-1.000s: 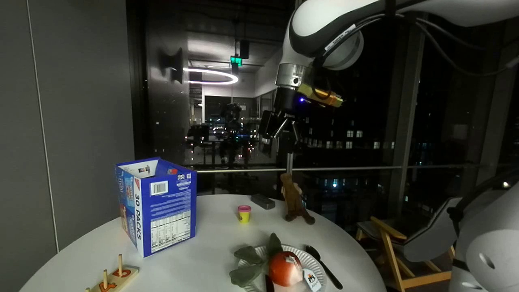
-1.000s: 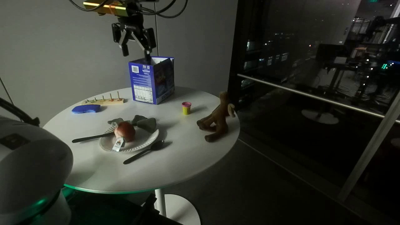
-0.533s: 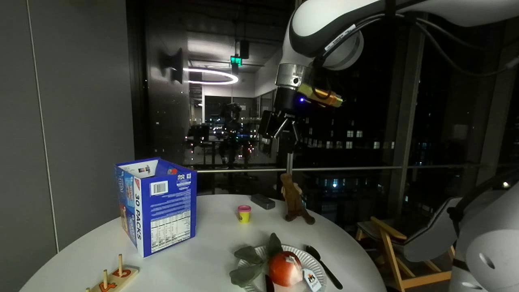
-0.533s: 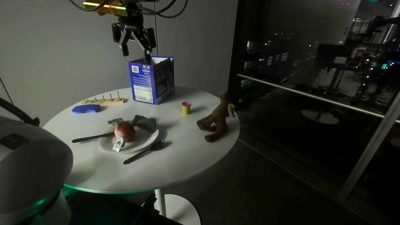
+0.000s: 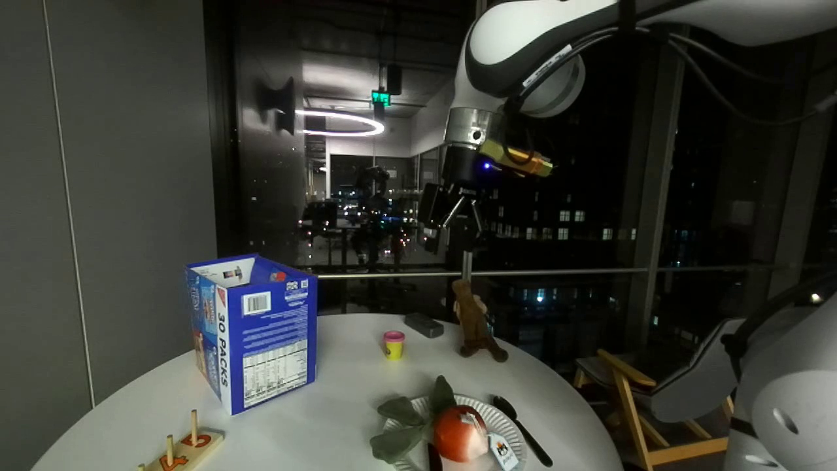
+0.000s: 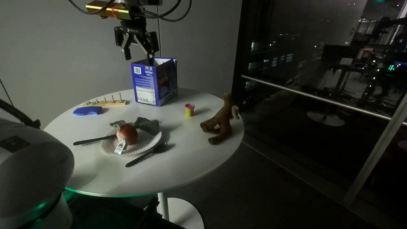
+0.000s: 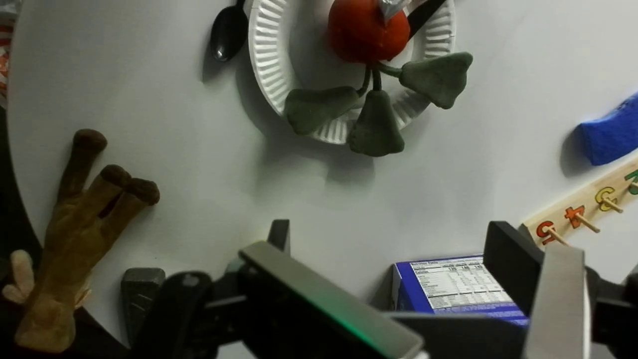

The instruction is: Put the radish in the blue box then put the knife and spoon on the white plate.

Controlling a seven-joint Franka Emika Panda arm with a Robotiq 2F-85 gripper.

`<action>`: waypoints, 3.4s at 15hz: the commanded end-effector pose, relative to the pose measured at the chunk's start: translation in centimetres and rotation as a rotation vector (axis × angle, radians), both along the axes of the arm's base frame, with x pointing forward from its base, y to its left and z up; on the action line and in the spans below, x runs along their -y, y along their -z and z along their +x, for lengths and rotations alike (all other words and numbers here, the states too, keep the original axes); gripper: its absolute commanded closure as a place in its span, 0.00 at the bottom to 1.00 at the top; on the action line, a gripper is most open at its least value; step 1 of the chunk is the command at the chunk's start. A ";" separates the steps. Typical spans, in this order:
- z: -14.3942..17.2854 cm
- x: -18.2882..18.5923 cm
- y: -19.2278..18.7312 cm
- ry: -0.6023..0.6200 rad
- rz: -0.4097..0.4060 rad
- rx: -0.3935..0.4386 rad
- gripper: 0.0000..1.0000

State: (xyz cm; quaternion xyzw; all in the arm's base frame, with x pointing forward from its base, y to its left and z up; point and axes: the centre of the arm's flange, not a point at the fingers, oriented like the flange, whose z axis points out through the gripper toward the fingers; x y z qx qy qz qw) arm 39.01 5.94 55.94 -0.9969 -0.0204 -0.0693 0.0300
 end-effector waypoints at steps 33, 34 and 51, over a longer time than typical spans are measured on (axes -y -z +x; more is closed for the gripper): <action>0.0 1.8 26.0 0.105 0.110 -0.411 0.91; -0.7 1.5 24.9 0.098 0.093 -0.396 0.92; 0.0 -10.5 5.6 -0.207 -0.486 0.219 0.89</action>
